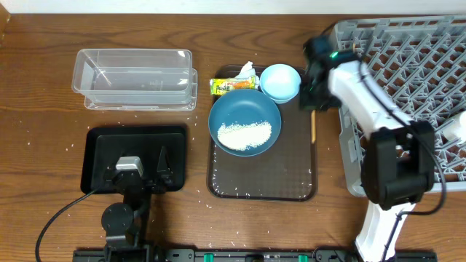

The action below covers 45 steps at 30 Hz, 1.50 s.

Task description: Sort waste into correct bins and load items into the dishwasher rack

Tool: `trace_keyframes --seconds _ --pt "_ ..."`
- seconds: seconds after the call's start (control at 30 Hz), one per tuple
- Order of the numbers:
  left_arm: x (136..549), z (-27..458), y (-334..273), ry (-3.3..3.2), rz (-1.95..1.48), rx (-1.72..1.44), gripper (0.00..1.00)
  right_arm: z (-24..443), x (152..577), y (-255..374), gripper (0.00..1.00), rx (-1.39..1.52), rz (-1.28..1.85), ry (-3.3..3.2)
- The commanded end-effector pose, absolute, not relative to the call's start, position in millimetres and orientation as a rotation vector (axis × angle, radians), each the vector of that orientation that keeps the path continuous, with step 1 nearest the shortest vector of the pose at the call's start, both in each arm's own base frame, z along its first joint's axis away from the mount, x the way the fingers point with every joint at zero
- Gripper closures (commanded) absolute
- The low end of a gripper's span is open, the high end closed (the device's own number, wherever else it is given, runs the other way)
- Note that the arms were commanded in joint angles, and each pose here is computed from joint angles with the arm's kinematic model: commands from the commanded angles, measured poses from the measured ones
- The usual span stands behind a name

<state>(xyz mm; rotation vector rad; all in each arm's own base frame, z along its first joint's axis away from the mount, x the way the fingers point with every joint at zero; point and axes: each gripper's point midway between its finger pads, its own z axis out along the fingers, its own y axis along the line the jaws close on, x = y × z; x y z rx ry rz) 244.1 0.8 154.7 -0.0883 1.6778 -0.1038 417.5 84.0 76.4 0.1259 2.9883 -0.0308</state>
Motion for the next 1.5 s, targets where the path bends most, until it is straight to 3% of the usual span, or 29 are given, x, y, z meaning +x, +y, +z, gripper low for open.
trace_keyframes --seconds 0.0,0.17,0.47,0.93,1.07,1.13,1.3,1.47 --pt "244.2 138.6 -0.2 1.717 -0.1 -0.08 0.02 140.6 446.3 60.3 0.99 0.069 -0.019 2.824" --pt "244.2 138.6 -0.2 1.717 -0.1 -0.08 0.02 177.6 473.7 28.1 0.99 -0.034 -0.056 2.692" --pt "244.2 138.6 -0.2 1.717 -0.1 -0.08 0.02 188.8 505.0 -29.8 0.99 0.051 -0.11 2.56" --pt "244.2 138.6 -0.2 1.717 -0.1 -0.08 0.02 146.3 516.7 -24.2 0.96 0.039 0.033 2.516" --pt "244.2 138.6 -0.1 1.717 -0.099 -0.081 0.02 137.9 514.4 -23.9 0.88 0.039 0.035 2.525" --pt "244.2 138.6 -0.1 1.717 -0.099 -0.081 0.02 134.9 513.2 -23.1 0.75 0.037 0.041 2.53" --pt "244.2 138.6 -0.2 1.717 -0.1 -0.08 0.02 133.6 512.1 -22.4 0.55 0.039 0.046 2.535" --pt "244.2 138.6 -0.2 1.717 -0.1 -0.08 0.02 132.0 509.0 -16.6 0.53 0.054 0.098 2.549"
